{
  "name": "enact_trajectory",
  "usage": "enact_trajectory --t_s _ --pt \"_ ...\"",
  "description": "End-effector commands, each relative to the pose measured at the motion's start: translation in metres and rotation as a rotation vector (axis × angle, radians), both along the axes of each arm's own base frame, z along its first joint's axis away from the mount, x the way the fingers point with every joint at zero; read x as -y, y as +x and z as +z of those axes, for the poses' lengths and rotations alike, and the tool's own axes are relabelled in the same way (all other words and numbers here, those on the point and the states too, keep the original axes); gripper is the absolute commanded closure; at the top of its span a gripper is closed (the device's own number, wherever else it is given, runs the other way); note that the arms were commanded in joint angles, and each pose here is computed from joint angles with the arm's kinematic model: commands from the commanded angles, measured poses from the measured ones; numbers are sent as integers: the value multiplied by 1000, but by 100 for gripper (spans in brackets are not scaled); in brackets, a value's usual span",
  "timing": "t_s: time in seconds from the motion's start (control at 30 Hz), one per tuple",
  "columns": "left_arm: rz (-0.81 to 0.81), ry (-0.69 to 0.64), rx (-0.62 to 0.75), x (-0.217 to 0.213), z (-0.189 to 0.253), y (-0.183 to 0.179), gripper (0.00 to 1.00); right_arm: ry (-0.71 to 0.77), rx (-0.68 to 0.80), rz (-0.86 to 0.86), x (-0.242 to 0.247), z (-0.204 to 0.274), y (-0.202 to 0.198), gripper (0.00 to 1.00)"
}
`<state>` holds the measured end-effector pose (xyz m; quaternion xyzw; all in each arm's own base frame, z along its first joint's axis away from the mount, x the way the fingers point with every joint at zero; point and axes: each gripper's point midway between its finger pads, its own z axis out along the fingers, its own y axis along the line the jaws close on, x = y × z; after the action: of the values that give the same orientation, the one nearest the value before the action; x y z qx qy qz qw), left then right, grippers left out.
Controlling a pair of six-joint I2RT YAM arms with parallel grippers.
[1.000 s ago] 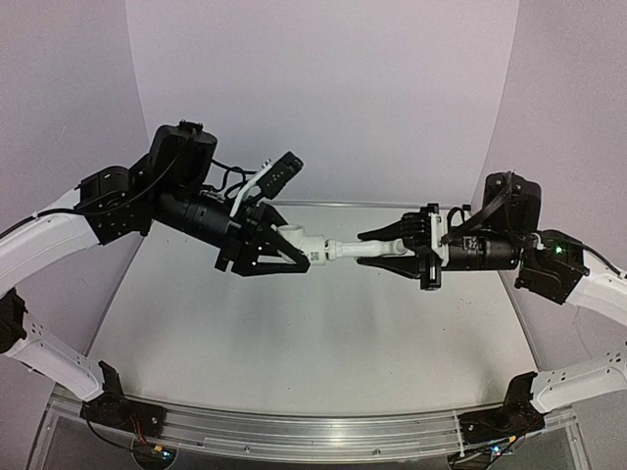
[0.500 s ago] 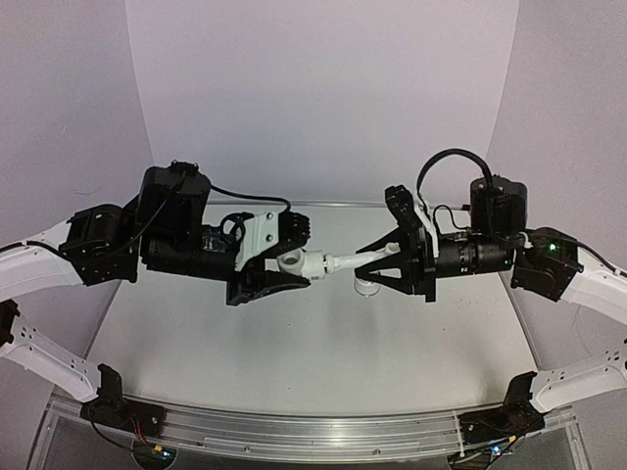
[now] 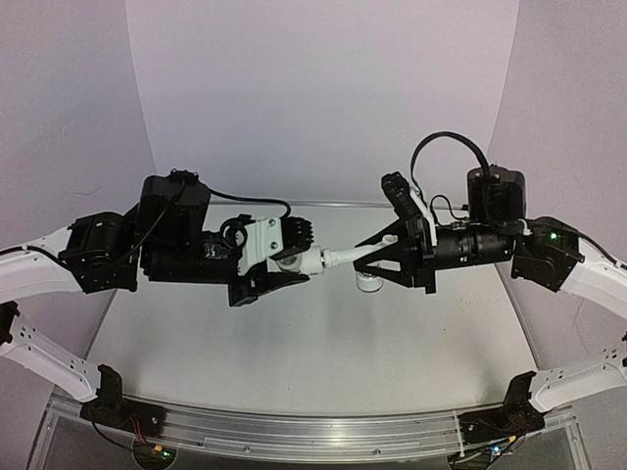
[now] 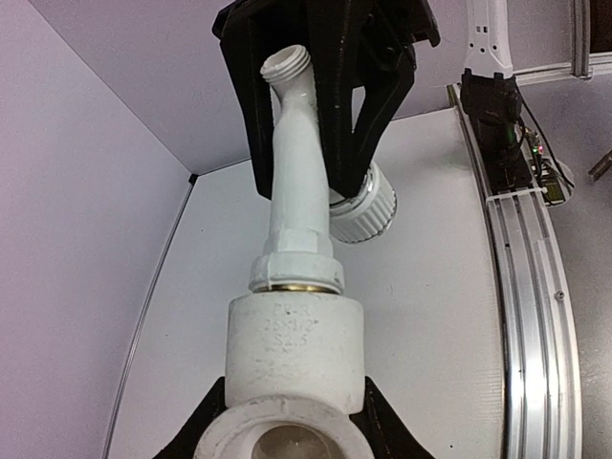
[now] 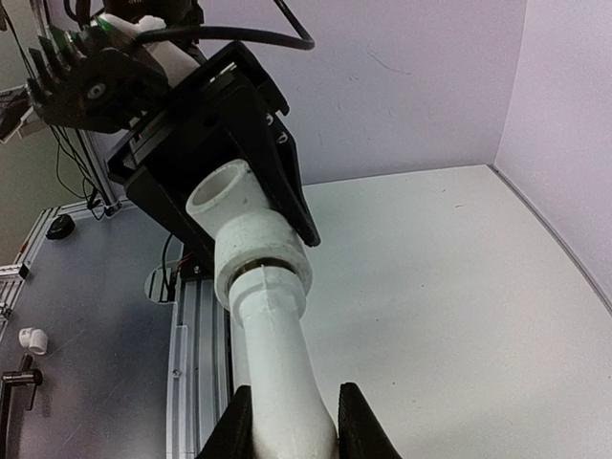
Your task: Install the water faucets
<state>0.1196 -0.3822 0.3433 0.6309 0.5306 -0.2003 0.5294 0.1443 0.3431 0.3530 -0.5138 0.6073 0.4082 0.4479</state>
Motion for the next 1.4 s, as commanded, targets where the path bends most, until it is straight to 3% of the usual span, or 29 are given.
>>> enact_trajectory --t_s 0.0,0.17,0.37,0.6,0.73,0.8,0.83,0.9,0.97,1.1,1.37 --pt "-15 -61 -51 9 8 -6 62 198 128 35 -7 72 -3 100" --pt "-26 -56 -74 12 7 -9 56 198 123 46 -8 71 -4 100" --pt "-24 -47 -87 15 2 -8 57 200 122 53 -9 72 -5 100" --pt "-24 -107 -130 7 12 -6 69 204 128 56 -7 72 -7 100" --pt "-14 -136 -172 1 18 -2 90 203 134 45 -7 72 -5 100" --pt "-11 -150 -207 -1 20 -1 99 205 153 27 -6 75 -2 84" --pt "-13 -156 -235 -2 21 -1 100 206 169 17 -4 78 -1 54" --pt "0 -165 -286 -5 20 1 100 214 220 -9 2 87 1 19" --pt "6 -161 -341 -8 19 1 100 218 303 -11 8 95 -1 4" --pt "-11 -161 -467 -15 17 -2 100 196 498 30 24 103 -15 2" --pt "-137 -166 -723 -12 27 -24 100 -39 1013 130 50 50 -24 2"
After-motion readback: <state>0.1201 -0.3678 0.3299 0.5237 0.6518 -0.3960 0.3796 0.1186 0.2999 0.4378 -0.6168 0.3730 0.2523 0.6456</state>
